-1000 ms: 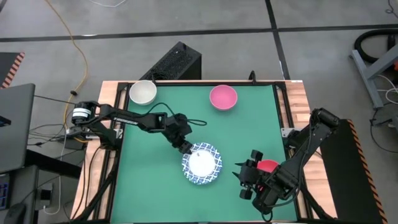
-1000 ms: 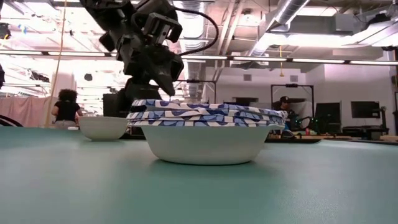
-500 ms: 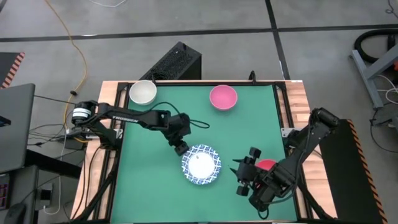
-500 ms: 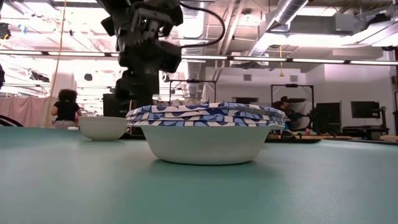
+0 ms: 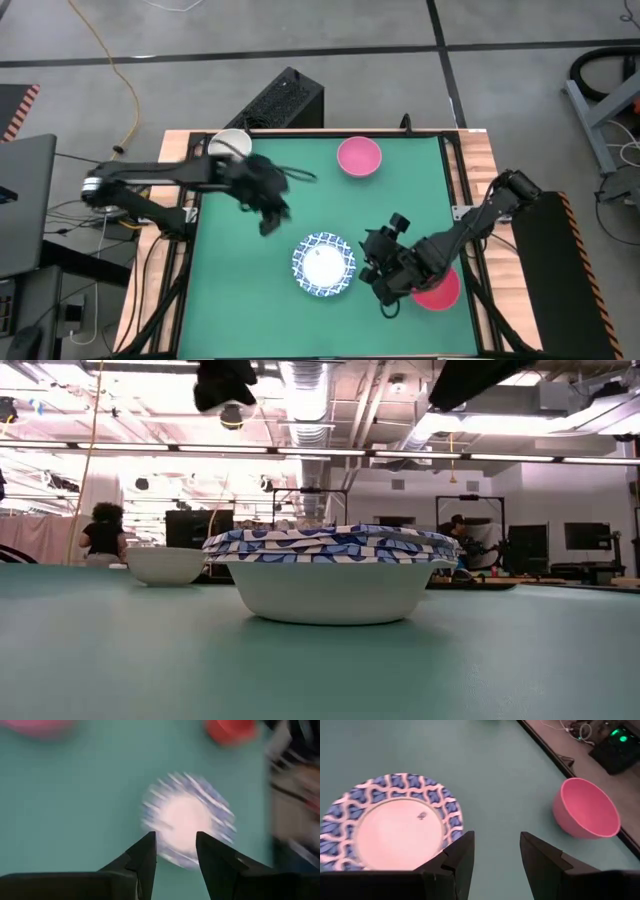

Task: Nest bowls inside each other
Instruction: Stack the pink bowl on top of the white with blue patterned bowl

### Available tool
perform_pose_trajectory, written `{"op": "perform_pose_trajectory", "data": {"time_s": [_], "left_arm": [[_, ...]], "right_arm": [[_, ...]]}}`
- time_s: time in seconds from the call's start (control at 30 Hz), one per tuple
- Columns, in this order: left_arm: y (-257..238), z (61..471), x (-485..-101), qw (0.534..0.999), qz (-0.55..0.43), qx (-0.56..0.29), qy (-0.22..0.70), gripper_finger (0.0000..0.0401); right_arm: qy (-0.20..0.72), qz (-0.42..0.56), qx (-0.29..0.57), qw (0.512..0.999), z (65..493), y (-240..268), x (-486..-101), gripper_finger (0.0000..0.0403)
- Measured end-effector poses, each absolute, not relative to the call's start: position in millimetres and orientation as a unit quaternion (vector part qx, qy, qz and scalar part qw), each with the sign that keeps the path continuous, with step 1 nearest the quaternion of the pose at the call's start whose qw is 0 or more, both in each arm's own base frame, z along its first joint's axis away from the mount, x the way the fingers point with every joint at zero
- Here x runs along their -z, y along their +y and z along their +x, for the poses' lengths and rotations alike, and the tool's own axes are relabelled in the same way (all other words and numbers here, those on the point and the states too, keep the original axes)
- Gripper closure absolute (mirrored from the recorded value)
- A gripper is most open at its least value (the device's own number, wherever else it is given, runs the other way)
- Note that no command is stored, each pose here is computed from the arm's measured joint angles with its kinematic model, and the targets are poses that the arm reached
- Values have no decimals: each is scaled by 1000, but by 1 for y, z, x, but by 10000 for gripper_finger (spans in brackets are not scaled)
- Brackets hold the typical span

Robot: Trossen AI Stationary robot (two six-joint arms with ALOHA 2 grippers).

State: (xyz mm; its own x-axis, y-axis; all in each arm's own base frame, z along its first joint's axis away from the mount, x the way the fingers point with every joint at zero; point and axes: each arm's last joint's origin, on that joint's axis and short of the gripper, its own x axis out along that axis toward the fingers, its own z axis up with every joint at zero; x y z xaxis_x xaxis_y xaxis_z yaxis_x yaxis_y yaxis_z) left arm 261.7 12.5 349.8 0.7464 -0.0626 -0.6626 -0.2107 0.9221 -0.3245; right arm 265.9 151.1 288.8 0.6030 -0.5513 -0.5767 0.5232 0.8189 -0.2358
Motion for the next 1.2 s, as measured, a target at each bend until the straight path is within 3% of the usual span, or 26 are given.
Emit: {"op": "perform_pose_trajectory", "data": {"time_s": [0.1,0.23,0.43,0.73,0.9,1.1,1.2], "left_arm": [[19,226,-377,932,-133,-163,295,273],[26,190,-390,922,-98,-285,244,273],[45,176,-389,895,-104,-354,250,273],[102,182,-352,819,-152,-384,399,273],[117,176,-349,819,-160,-356,420,273],[125,171,-346,805,-140,-373,440,273],[128,176,-327,794,-139,-368,463,273]], "right_arm": [[334,-30,307,890,270,143,-289,223],[338,-34,316,886,274,136,-289,223],[346,-53,315,882,276,131,-289,223],[389,-120,315,857,284,109,-288,223],[462,-138,265,835,292,85,-285,223],[499,-152,275,808,291,65,-283,223],[519,-160,281,792,288,59,-282,223]]}}
